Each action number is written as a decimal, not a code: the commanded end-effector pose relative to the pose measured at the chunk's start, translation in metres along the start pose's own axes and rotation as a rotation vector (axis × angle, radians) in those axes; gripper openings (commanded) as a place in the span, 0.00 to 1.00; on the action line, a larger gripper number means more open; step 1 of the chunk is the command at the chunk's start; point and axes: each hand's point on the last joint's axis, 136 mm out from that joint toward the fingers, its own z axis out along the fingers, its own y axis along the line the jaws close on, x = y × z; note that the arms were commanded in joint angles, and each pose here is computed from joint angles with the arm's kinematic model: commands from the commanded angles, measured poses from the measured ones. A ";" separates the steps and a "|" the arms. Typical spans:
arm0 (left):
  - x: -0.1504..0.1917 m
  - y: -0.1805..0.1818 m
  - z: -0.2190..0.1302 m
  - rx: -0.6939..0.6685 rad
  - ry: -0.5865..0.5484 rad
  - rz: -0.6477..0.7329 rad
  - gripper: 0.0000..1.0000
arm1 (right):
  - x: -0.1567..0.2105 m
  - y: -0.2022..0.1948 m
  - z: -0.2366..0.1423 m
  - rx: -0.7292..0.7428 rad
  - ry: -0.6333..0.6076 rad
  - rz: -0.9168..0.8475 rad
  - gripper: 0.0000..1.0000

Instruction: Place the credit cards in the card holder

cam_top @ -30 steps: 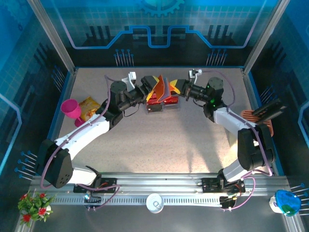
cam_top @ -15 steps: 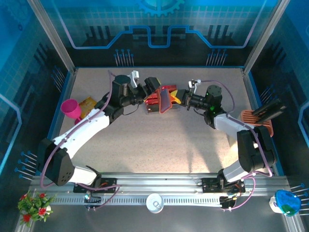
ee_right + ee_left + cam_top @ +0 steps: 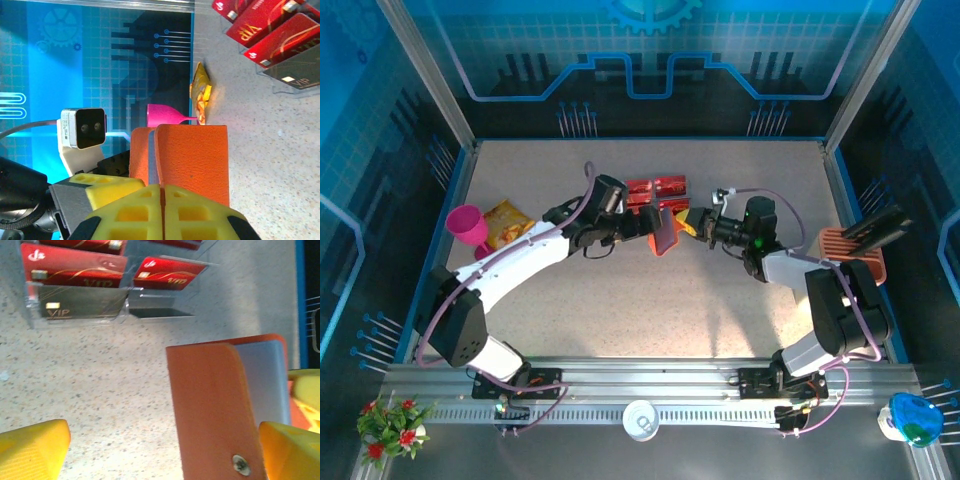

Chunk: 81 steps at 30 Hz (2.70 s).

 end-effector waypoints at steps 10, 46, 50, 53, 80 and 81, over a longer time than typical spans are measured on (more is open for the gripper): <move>0.044 0.055 0.027 -0.228 0.110 0.114 0.97 | 0.013 -0.043 0.005 0.023 -0.032 -0.030 0.00; 0.082 0.139 0.049 -0.562 0.232 0.221 0.98 | 0.052 -0.142 0.011 0.162 -0.070 0.049 0.00; 0.081 0.146 0.051 -0.603 0.242 0.238 0.98 | 0.054 -0.140 0.008 0.181 -0.063 0.036 0.18; 0.078 0.145 0.051 -0.609 0.238 0.251 0.98 | 0.053 -0.134 0.004 0.211 -0.056 0.009 0.29; 0.053 0.118 0.048 -0.547 0.169 0.299 0.99 | 0.077 -0.066 0.032 0.471 0.298 -0.363 0.11; 0.052 0.116 0.048 -0.543 0.166 0.297 0.99 | 0.080 -0.075 0.036 0.482 0.318 -0.348 0.11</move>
